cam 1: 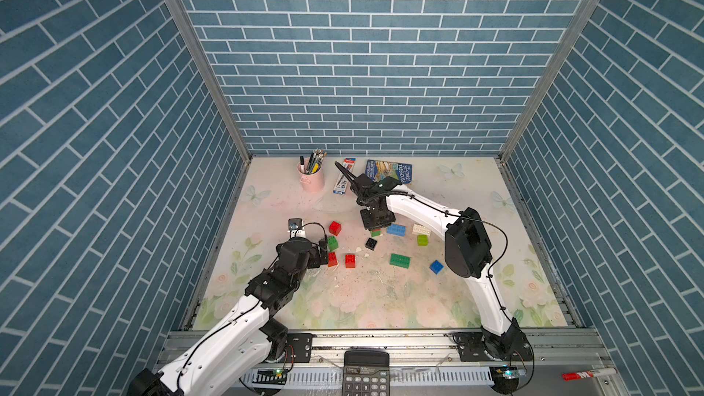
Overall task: Assemble the letter r with lego
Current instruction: Assemble the lego brick with the lego brick.
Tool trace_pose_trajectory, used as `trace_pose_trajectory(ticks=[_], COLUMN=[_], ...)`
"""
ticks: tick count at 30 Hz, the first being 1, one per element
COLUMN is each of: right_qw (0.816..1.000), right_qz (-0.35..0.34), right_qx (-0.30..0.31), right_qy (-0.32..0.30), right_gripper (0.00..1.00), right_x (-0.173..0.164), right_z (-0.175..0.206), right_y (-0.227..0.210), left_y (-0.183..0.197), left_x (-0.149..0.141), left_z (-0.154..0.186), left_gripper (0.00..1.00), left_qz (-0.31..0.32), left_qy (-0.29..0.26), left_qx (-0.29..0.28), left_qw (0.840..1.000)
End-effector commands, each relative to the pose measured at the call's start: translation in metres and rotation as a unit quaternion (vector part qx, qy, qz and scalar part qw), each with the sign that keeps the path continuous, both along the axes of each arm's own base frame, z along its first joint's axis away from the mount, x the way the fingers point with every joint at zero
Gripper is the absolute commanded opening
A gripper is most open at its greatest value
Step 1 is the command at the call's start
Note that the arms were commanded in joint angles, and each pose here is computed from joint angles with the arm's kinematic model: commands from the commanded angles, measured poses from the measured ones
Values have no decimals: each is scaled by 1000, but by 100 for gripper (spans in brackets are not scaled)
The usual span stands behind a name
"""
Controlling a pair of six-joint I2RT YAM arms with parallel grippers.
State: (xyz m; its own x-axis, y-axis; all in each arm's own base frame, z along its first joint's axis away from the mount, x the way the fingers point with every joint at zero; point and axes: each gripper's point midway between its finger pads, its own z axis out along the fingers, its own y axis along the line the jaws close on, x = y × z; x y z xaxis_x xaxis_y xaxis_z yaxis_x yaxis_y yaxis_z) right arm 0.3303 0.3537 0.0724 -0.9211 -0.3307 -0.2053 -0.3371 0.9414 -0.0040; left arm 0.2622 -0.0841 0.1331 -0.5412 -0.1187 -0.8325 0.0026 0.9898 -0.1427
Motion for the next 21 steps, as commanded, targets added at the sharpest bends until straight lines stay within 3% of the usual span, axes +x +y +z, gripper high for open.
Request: trace_pose_trajectory(ticks=[1,12,21], right_qw=[992,990,995], right_qz=[-15,-16,-19], right_qx=[-80,-97,-78], right_qy=[97,105,58], right_gripper=[0,0,0], right_x=[-25,-21,0], right_z=[-86,-101,-63], right_y=[-28,-29,-18], left_y=[0,4,4], left_x=[3,0,3], left_z=[8,6,11], left_gripper=[100,100,100], left_qz=[0,4,7], left_qy=[-8,-12,-15], left_qx=[7,10,14], left_qw=[1000,1000,1000])
